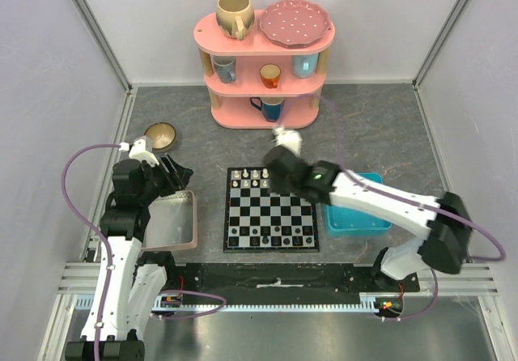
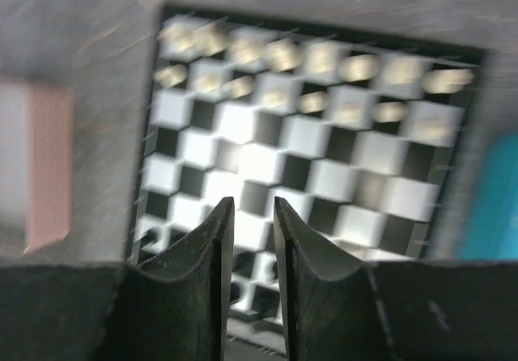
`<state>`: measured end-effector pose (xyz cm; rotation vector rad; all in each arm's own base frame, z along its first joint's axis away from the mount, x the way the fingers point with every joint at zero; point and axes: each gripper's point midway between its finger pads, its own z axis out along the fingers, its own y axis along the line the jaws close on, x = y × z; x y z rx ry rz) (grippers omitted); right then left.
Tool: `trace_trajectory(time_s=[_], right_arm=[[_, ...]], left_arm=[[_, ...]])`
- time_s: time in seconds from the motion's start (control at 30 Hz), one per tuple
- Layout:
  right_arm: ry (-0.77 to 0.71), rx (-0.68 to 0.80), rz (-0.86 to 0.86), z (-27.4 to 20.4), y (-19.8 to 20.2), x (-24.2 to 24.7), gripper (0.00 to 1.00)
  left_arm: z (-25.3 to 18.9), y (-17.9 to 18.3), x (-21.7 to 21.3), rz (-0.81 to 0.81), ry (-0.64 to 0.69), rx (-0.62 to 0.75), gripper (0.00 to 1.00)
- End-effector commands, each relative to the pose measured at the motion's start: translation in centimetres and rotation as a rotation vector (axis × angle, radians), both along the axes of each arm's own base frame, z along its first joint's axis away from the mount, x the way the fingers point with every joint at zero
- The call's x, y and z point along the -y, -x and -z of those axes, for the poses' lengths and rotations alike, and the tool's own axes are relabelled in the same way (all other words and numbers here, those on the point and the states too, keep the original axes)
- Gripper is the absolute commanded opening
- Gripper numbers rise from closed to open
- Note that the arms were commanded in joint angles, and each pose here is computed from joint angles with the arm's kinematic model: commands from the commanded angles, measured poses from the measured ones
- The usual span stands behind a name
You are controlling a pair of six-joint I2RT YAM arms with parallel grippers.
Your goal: Set up the chess pieces on the board
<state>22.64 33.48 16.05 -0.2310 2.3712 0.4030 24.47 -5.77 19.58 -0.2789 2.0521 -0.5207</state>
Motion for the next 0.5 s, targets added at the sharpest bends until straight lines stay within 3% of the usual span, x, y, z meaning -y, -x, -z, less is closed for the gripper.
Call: trace_trajectory(time_s=[0.0,0.27,0.47], right_arm=[[0.012,0.01,0.231,0.3,-3.3,9.5,0.34],[0.122,-0.069,0.528,5.8,-5.1,23.1,0.42],[0.122,-0.102,0.631,8.6,-5.7,27.8,0.43]], left_arm=[[-0.9,-0.4,0.5,0.049,-0.012,0.058,0.62],[-0.8,-0.4,1.3,0.102,0.006,0.058,0.62],[-0.8,-0.3,1.5,0.111,0.007,0.062,0.61]])
